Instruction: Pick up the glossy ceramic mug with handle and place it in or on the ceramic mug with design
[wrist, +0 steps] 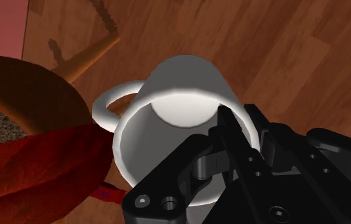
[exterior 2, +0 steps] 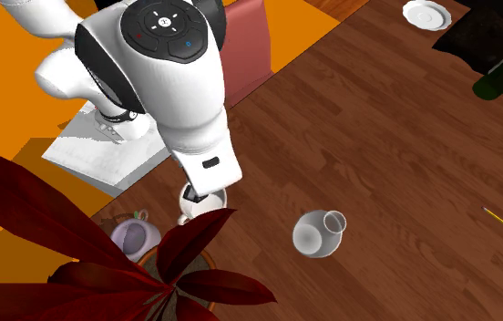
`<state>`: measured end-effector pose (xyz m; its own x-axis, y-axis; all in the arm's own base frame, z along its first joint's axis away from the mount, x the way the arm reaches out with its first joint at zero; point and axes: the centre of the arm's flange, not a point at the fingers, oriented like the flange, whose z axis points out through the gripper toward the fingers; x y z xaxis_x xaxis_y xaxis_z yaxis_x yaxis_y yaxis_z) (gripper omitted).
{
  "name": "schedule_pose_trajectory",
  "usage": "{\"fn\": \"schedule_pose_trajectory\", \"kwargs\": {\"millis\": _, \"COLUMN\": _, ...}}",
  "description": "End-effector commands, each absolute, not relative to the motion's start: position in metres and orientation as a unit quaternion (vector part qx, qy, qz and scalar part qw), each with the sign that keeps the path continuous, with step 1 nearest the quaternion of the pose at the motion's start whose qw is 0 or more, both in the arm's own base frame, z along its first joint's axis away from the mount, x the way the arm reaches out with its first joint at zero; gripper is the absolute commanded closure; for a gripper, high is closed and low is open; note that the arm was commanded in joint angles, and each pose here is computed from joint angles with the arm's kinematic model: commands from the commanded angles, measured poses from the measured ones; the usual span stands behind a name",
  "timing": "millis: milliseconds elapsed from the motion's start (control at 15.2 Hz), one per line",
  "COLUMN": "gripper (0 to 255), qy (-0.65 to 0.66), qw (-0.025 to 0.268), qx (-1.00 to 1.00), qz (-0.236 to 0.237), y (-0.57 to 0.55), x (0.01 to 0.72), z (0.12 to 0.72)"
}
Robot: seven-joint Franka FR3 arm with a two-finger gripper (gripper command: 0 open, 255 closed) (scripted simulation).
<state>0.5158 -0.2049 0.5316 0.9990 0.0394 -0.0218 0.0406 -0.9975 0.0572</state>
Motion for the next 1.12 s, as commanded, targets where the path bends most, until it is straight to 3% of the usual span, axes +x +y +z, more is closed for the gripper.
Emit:
{"fn": "schedule_pose_trajectory", "kwargs": {"millis": 0, "gripper": 255, "qy": 0.021, "qw": 0.029, "qx": 0.999, "qz": -0.01, "y": -0.219, "x": 0.494, "z": 0.535}}
{"fn": "schedule_pose_trajectory", "kwargs": {"millis": 1056, "gripper": 255, "qy": 0.021, "qw": 0.029, "qx": 0.999, "qz": -0.01, "y": -0.33, "x": 0.318, "z": 0.55}}
